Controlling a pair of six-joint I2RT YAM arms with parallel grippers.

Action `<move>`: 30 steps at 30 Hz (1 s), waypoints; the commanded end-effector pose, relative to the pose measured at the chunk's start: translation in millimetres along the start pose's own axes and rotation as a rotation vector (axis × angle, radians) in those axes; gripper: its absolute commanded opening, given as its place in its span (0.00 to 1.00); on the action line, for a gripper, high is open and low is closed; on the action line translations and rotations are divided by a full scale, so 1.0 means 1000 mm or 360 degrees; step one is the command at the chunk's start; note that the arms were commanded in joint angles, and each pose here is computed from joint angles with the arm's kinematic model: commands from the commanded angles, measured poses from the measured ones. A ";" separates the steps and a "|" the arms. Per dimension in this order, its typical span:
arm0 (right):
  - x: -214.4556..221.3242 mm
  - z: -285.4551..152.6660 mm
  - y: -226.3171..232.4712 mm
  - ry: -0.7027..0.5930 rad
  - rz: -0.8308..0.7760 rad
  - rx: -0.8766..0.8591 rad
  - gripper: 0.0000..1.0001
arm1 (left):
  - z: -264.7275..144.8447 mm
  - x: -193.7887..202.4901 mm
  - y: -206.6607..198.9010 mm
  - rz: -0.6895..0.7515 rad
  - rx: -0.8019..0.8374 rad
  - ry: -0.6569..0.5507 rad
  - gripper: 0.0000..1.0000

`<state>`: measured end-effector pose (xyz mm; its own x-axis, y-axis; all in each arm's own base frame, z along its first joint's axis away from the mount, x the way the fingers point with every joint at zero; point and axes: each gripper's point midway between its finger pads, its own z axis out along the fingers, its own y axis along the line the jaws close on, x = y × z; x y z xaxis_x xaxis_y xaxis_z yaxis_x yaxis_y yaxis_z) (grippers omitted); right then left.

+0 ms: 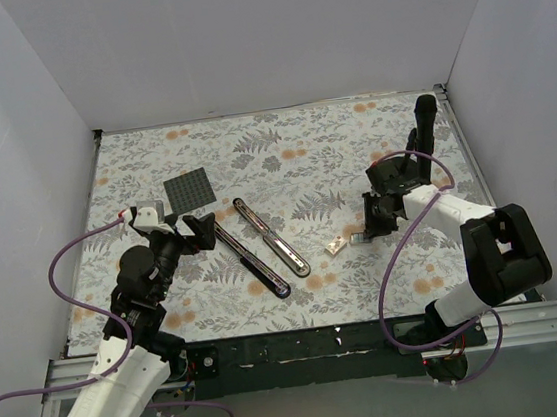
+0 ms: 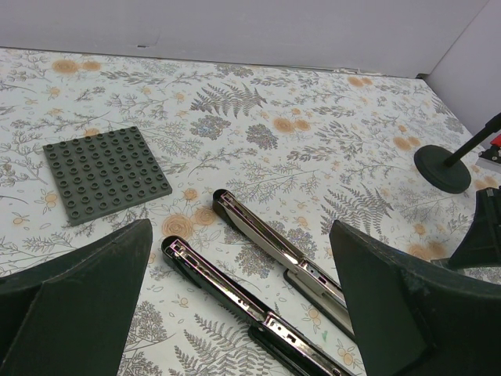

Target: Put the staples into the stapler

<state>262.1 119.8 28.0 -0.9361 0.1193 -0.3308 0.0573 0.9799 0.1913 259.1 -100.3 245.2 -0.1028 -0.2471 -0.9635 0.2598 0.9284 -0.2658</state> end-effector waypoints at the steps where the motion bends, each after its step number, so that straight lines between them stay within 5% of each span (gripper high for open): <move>1: 0.010 0.004 0.005 0.0056 -0.0026 -0.0078 0.24 | -0.001 -0.009 -0.004 0.0014 0.0018 -0.0025 0.98; 9: 0.000 -0.005 0.012 0.0013 -0.0103 -0.0129 0.07 | -0.001 -0.008 -0.003 0.0015 0.0014 -0.0021 0.98; 19: -0.018 -0.023 0.004 -0.0095 -0.0172 -0.0029 0.05 | -0.001 -0.010 -0.003 0.0014 0.0014 -0.0028 0.98; 27: -0.013 -0.026 0.020 -0.0075 -0.0223 -0.0129 0.41 | -0.001 -0.009 -0.003 0.0017 0.0013 -0.0024 0.98; 30: -0.009 -0.022 0.021 -0.0041 -0.0214 -0.0108 0.47 | -0.001 -0.009 -0.003 0.0017 0.0013 -0.0024 0.98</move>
<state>259.3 127.0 43.0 -0.9308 -0.0006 -0.3656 -0.0768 0.9781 0.1937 259.2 -100.4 245.0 -0.1035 -0.2468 -0.9635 0.2600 0.9283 -0.2657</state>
